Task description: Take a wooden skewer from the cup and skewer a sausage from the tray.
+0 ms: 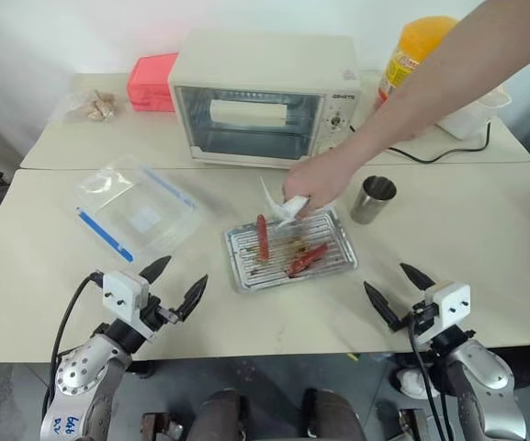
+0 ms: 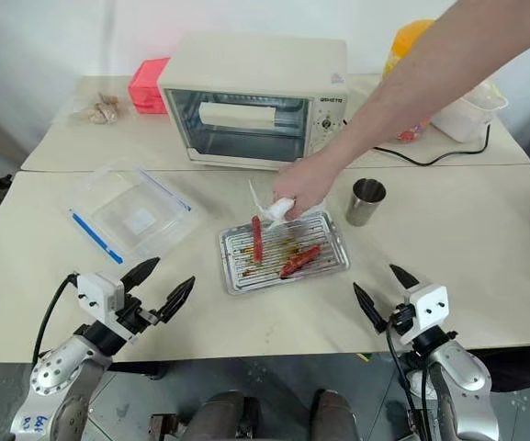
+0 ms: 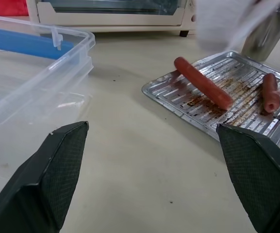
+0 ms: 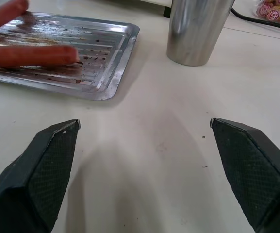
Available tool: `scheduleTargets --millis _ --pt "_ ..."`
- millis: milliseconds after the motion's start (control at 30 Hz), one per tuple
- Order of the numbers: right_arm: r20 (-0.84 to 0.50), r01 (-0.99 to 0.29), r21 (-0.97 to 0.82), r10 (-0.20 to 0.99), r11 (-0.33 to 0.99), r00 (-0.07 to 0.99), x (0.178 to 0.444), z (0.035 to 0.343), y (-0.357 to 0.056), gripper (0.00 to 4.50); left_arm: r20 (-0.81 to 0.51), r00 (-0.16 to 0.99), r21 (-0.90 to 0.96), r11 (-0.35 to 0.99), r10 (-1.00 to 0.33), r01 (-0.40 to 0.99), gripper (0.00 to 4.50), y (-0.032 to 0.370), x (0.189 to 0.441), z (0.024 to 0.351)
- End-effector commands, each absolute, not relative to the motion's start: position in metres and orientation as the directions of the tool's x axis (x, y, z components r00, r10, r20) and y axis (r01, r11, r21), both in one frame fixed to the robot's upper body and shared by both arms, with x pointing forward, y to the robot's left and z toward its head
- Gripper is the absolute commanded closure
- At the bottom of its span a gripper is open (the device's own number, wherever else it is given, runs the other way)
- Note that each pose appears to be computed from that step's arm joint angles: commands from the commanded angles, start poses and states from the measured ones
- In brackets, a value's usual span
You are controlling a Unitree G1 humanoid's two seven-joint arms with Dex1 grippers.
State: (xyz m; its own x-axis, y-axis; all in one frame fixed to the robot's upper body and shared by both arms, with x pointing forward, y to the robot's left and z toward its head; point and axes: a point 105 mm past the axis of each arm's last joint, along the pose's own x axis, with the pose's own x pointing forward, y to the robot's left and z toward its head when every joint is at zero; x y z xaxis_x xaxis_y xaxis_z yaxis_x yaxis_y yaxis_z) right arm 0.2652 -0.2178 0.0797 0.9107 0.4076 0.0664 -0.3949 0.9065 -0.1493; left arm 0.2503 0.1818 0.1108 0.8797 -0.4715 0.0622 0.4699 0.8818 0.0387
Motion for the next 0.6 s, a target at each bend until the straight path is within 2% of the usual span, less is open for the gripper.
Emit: scheduleTargets --millis 33,600 --pt "0.081 -0.394 -0.149 0.408 0.907 0.909 0.2632 0.0842 -0.2189 0.00 0.074 0.866 0.064 0.869 -0.495 0.491 0.03 0.1767 0.2459 0.1173" --pt "0.062 -0.409 -0.146 0.421 0.901 0.905 0.2580 0.0816 -0.2174 0.00 0.070 0.879 0.057 0.881 -0.472 0.469 0.03 0.1805 0.2454 0.1173"
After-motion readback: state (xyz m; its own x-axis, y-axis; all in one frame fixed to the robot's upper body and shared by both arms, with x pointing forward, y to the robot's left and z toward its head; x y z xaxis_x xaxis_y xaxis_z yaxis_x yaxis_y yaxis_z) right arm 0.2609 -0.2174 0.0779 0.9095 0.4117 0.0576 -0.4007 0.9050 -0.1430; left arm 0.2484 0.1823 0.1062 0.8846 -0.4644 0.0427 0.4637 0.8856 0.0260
